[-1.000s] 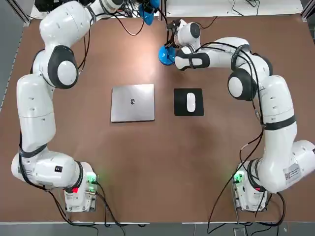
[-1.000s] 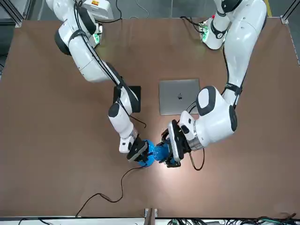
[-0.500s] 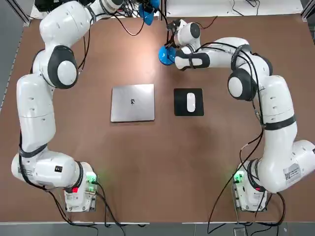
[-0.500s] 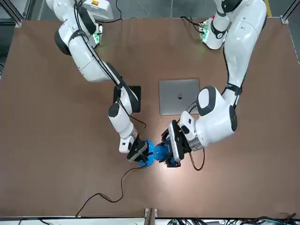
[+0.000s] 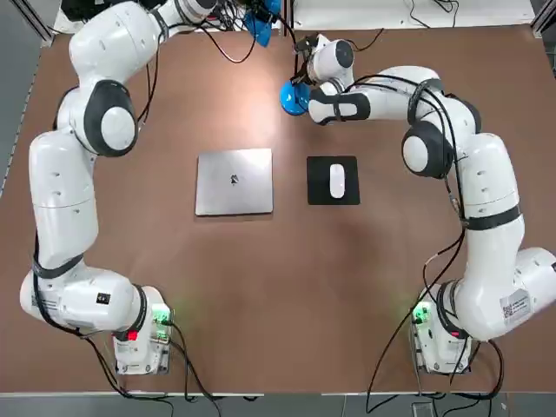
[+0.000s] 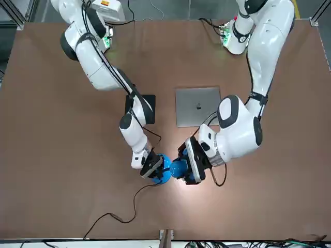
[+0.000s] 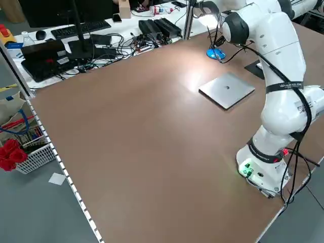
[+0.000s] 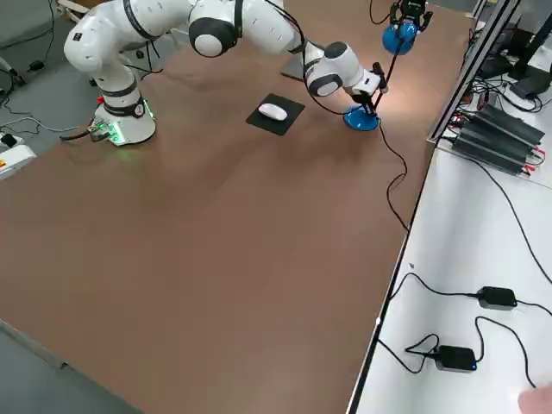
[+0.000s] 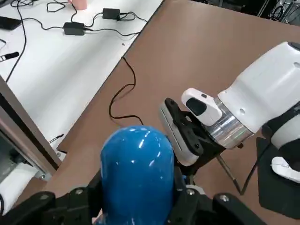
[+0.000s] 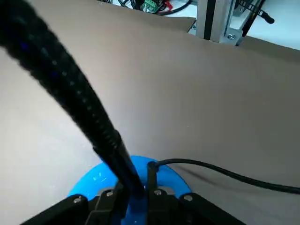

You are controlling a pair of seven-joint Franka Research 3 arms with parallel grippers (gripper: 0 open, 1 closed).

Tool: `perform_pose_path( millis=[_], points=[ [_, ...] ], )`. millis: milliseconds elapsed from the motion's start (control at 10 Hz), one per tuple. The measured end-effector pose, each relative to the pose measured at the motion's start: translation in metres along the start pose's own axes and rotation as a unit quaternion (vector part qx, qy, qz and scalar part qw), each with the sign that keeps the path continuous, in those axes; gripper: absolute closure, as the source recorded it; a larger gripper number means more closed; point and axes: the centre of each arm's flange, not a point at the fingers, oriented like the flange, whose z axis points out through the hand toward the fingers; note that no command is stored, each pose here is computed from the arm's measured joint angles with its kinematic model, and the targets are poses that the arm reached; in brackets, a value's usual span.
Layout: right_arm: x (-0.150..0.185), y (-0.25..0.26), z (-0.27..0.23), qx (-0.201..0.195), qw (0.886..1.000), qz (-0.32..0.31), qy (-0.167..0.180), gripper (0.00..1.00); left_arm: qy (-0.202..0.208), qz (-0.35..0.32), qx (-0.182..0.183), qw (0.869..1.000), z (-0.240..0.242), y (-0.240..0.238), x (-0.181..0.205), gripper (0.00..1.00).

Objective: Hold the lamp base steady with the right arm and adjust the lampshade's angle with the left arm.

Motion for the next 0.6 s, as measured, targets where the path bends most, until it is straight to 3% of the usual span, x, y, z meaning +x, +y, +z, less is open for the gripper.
perform_pose_path(
  millis=[600],
  points=[
    [0.0001,-0.0006,0.0,0.0,1.0,-0.001,0.001,0.79,-0.009,-0.073,-0.002,0.997,-0.0042,-0.0077,-0.0099,0.43]
  ],
)
